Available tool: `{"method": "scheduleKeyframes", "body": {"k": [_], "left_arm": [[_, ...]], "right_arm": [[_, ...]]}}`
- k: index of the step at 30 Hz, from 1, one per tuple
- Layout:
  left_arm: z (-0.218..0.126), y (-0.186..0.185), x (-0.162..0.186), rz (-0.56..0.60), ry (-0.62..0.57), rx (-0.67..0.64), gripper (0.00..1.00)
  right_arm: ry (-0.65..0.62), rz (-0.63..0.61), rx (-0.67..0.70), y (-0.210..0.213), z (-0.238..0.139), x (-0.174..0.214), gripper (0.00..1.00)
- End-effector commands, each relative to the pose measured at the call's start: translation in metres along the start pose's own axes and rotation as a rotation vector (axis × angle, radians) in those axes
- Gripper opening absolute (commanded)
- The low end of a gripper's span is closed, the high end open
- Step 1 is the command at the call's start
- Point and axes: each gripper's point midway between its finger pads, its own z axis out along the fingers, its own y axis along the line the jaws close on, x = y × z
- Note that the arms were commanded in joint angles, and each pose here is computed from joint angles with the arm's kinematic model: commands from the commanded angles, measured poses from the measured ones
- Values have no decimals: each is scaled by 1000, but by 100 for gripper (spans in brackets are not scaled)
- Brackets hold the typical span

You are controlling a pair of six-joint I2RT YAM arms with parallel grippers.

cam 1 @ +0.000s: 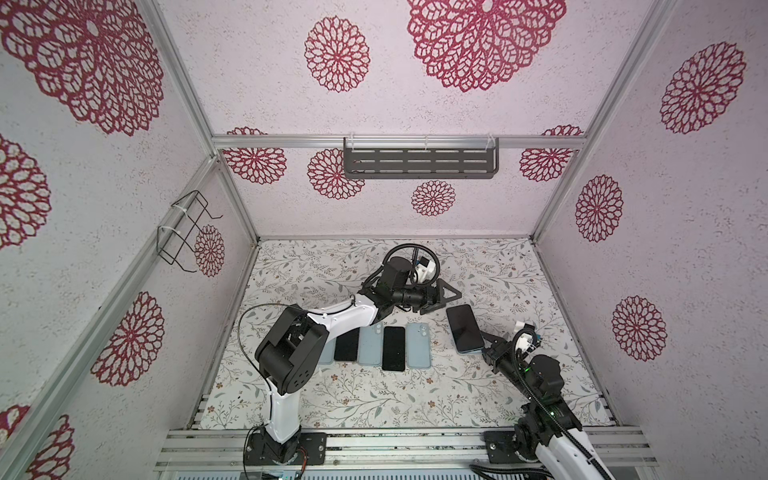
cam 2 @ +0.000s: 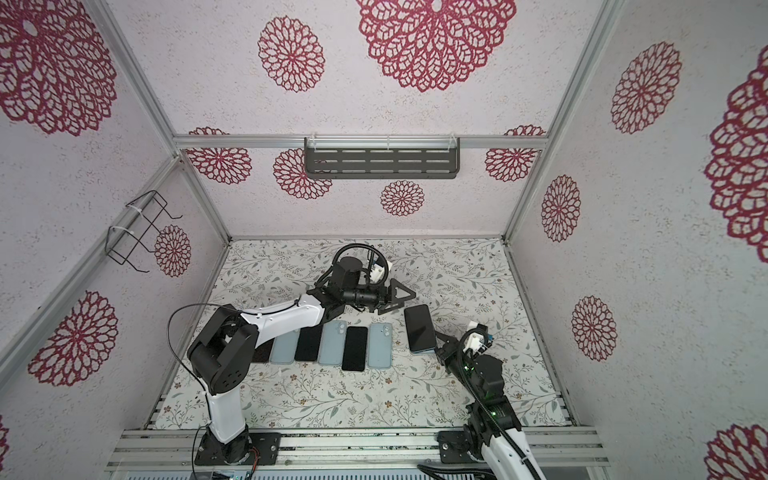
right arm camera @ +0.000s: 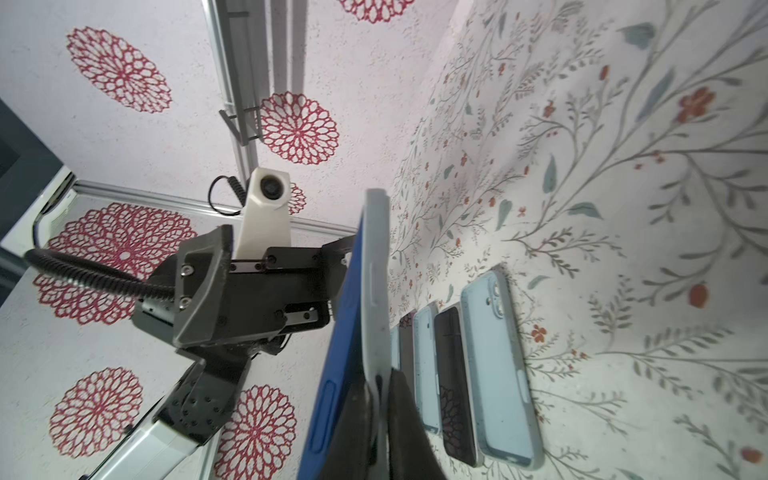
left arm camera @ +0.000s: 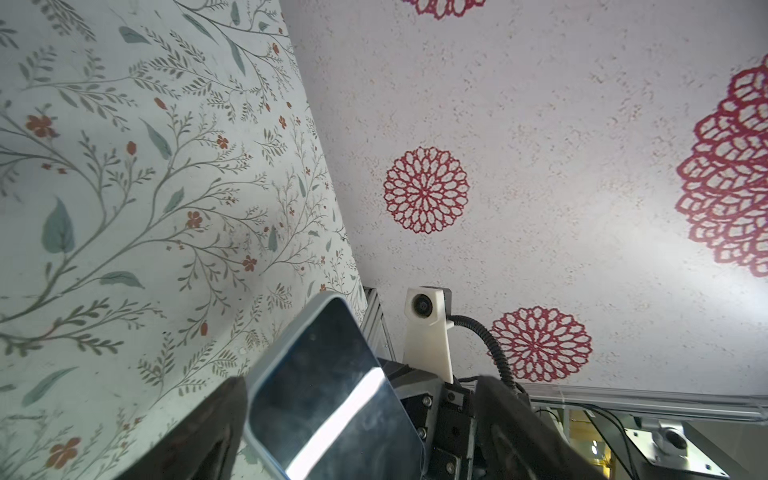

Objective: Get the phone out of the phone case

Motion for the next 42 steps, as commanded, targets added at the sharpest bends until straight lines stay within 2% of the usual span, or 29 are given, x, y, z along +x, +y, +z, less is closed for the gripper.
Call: {"method": "scheduleKeyframes", "body": {"k": [1, 4, 7, 13, 20, 28, 37, 41, 42], "left_arm": [[2, 17, -10, 51, -34, -89, 90], [-3, 23, -12, 78, -51, -148, 90], [-5, 13, -5, 170, -33, -200, 91], [3, -4, 48, 421, 125, -308, 90], [14, -9, 101, 634, 254, -368, 85], [31, 3, 132, 742, 302, -426, 77], [53, 13, 144, 796, 306, -458, 72], [57, 15, 138, 819, 283, -503, 68], [63, 30, 143, 812, 308, -523, 68]], "right_arm": [[-64, -26, 29, -5, -1, -11, 0], [-66, -40, 78, -16, 0, -11, 0], [-71, -44, 105, -23, 1, -12, 0], [-92, -50, 170, -39, 2, -15, 0], [-89, -42, 178, -42, 3, -15, 0], [-86, -34, 175, -40, 3, -14, 0], [-82, -25, 168, -39, 3, -13, 0], [-79, -22, 161, -37, 3, -13, 0], [-78, -23, 158, -37, 3, -13, 0]]}}
